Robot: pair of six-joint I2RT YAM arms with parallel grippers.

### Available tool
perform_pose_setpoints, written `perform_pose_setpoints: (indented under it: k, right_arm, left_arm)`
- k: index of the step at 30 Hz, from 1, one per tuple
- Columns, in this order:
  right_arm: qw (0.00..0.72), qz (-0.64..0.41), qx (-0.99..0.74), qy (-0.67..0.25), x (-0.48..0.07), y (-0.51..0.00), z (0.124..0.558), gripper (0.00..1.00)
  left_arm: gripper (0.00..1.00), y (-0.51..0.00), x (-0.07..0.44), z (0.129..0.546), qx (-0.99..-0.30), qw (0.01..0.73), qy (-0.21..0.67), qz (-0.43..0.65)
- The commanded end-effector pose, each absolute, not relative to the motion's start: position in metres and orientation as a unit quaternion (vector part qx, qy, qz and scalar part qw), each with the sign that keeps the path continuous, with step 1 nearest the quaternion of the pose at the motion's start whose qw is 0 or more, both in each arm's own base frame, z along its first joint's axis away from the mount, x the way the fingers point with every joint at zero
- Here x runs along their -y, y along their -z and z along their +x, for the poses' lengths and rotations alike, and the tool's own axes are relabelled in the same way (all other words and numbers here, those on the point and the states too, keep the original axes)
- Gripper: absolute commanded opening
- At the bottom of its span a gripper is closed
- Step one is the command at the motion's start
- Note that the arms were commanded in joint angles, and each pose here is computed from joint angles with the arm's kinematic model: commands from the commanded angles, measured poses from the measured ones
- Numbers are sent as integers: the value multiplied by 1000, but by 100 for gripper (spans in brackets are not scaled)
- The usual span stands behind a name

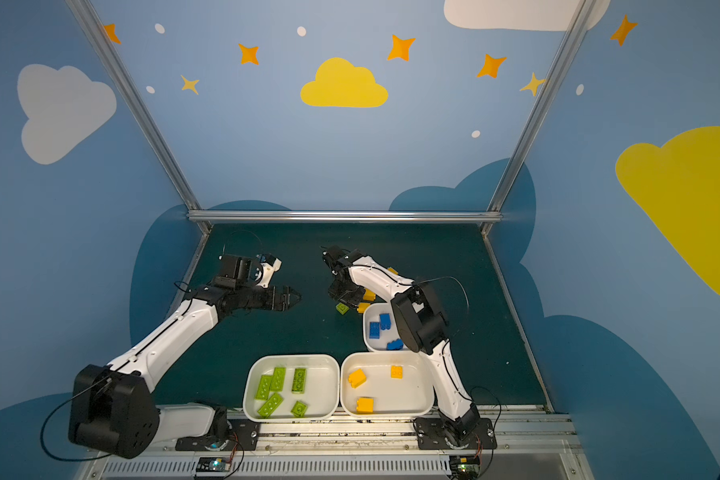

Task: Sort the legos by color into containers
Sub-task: 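Lower the right gripper onto a lime-green brick and grasp it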

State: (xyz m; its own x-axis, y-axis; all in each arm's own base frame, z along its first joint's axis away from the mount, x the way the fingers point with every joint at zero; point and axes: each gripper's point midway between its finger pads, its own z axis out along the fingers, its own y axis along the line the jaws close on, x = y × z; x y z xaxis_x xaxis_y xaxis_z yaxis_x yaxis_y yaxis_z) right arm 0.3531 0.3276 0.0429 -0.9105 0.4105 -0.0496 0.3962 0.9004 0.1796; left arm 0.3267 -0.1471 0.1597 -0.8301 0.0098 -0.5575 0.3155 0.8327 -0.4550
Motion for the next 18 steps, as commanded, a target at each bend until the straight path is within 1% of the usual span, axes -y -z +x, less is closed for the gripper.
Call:
perform_pose_setpoints:
  k: [1,7,11,13,17,18]
  right_arm:
    - [46,223,-972,-65,-323,-38,359,53]
    - [41,228,-971,-55,-322,-26,364,45]
    - [44,222,-973,-47,-320,-25,367,32]
    - [43,217,-974,-48,-321,-25,368,31]
    - [40,211,-976,-48,-321,-24,367,23]
    - [39,208,-976,-48,-322,-26,366,22]
  left_arm:
    - [100,-162,148,327,-913,282,281,92]
    - [99,-166,150,330,-910,285,287,95]
    - [100,-165,154,330,-908,278,296,100]
    - [99,-164,156,329,-908,274,301,103]
    - [99,-162,158,329,-906,269,308,107]
    - [99,-162,158,329,-906,269,308,107]
